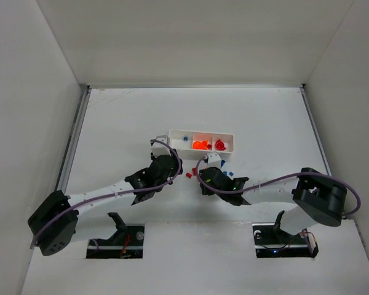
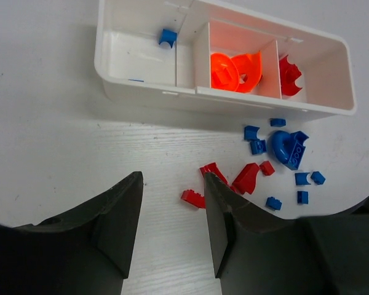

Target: Sort the legos into containers by color

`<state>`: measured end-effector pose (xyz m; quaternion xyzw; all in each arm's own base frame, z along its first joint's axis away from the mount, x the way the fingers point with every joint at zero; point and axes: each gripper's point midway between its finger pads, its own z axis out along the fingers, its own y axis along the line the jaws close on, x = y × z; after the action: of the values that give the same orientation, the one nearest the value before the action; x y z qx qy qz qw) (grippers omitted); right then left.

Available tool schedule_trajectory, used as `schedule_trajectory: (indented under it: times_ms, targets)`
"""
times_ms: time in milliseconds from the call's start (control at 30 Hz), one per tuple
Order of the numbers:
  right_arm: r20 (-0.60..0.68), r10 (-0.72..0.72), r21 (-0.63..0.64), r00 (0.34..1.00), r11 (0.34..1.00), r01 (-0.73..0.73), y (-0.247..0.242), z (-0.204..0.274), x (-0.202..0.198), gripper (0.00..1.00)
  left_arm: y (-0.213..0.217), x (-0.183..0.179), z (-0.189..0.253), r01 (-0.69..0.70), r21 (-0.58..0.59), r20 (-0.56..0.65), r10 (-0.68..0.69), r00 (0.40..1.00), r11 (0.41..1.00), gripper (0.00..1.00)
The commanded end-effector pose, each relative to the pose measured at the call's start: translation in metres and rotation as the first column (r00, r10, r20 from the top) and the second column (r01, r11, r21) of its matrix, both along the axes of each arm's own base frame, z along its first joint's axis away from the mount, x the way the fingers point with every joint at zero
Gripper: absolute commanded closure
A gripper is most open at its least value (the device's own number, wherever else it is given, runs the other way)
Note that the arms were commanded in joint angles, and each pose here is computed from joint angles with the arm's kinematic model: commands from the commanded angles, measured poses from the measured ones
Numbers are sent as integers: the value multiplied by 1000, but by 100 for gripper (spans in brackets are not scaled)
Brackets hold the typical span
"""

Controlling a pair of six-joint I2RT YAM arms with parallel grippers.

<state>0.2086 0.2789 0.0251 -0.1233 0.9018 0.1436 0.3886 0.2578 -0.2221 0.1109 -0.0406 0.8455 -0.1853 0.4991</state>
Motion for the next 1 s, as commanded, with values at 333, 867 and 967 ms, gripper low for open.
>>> schedule_trajectory:
  times_ms: [333, 867, 967]
  targets:
    - [136, -98, 179, 986, 981, 73, -15, 80, 18, 75, -44, -32, 11, 100, -89, -7, -101, 995, 991, 51]
    - [238, -357, 255, 903, 920, 297, -90, 136, 152, 73, -134, -53, -6, 280, -6, -6, -281, 960, 960, 50]
    - [242, -374, 259, 895, 914, 312, -92, 136, 163, 70, -144, -53, -13, 301, 39, -4, -302, 953, 953, 49]
